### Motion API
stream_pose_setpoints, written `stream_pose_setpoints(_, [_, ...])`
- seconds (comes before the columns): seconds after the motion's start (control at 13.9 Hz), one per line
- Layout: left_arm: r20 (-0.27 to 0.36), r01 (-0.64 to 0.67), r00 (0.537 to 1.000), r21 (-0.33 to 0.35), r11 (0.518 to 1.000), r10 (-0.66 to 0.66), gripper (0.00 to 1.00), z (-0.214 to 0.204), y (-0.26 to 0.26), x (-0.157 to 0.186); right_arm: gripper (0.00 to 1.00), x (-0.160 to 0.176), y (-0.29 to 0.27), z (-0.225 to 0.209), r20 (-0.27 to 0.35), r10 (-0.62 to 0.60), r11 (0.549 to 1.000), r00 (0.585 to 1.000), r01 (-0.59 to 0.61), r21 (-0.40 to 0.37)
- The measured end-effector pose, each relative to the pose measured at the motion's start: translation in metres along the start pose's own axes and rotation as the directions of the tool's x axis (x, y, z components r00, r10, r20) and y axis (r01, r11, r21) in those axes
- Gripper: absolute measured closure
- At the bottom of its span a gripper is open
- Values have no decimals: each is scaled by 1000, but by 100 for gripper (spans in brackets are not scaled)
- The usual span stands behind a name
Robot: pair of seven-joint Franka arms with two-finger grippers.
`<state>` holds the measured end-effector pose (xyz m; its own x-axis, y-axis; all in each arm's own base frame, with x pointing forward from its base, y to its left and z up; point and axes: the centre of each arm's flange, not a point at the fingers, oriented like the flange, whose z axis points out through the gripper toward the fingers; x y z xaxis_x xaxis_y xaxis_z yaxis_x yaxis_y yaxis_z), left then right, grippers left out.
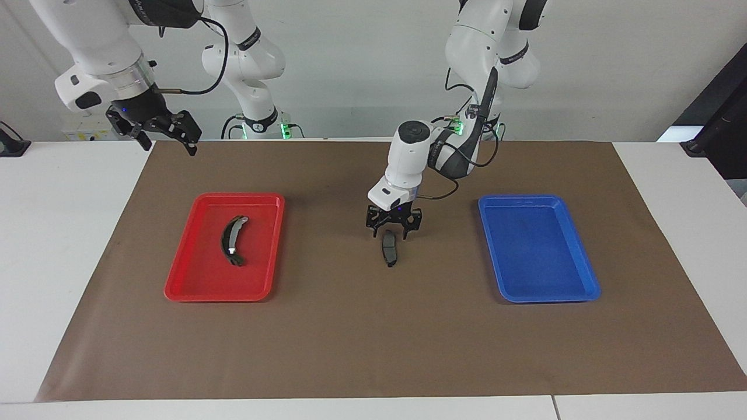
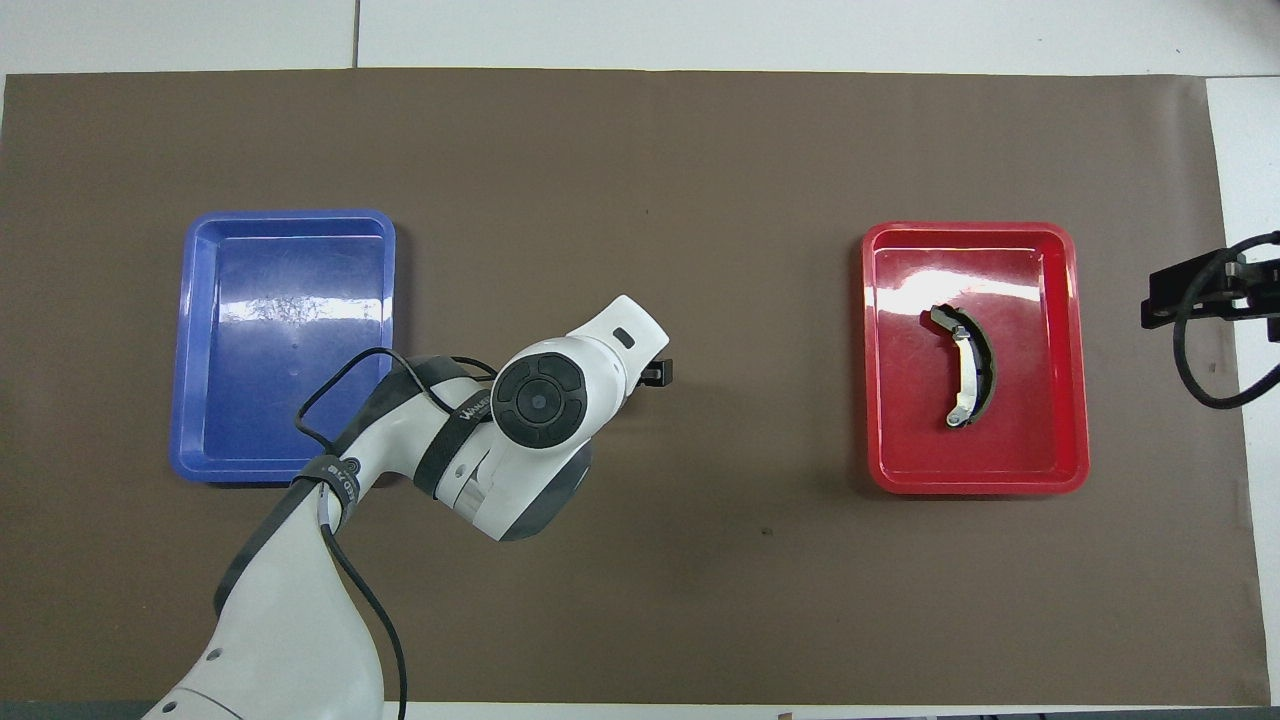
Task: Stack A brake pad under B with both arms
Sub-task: 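Lower the pad onto the table while the right gripper reaches the red tray, then withdraw the left gripper while the right gripper grasps the curved shoe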
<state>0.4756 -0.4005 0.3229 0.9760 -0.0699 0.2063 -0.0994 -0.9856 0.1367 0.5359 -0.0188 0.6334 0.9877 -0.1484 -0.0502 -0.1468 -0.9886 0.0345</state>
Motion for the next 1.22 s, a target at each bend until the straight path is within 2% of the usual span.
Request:
stream_pose_setpoints(0.14, [5, 33, 999, 16, 999, -33, 1, -25, -18, 13, 0, 8, -2, 16, -54, -2, 1000, 999, 2, 7])
stream_pose_setpoints(0.29, [30, 40, 999, 48, 998, -42, 1, -53, -47, 27, 0, 14, -5, 49, -79, -5, 1000, 997, 6, 12])
stream_pose_setpoints(0.58, [75, -6, 997, 94, 996, -1, 1, -89, -122, 55, 0, 31, -13, 132, -56, -9, 1000, 998, 11, 24])
stream_pose_setpoints(0.86, [119, 4, 993, 127, 992, -20, 1, -128, -197, 71, 0, 28, -18, 238, -108, -14, 999, 994, 17, 31])
stream_pose_setpoints(1.08, [114, 72, 989, 145, 987, -89, 1, -170, -251, 86, 0, 15, -19, 275, -104, -35, 999, 994, 38, 30])
stream_pose_setpoints(1.22, [143, 83, 984, 157, 984, -105, 1, -202, -280, 96, 0, 14, -19, 285, -101, -60, 998, 993, 63, 27])
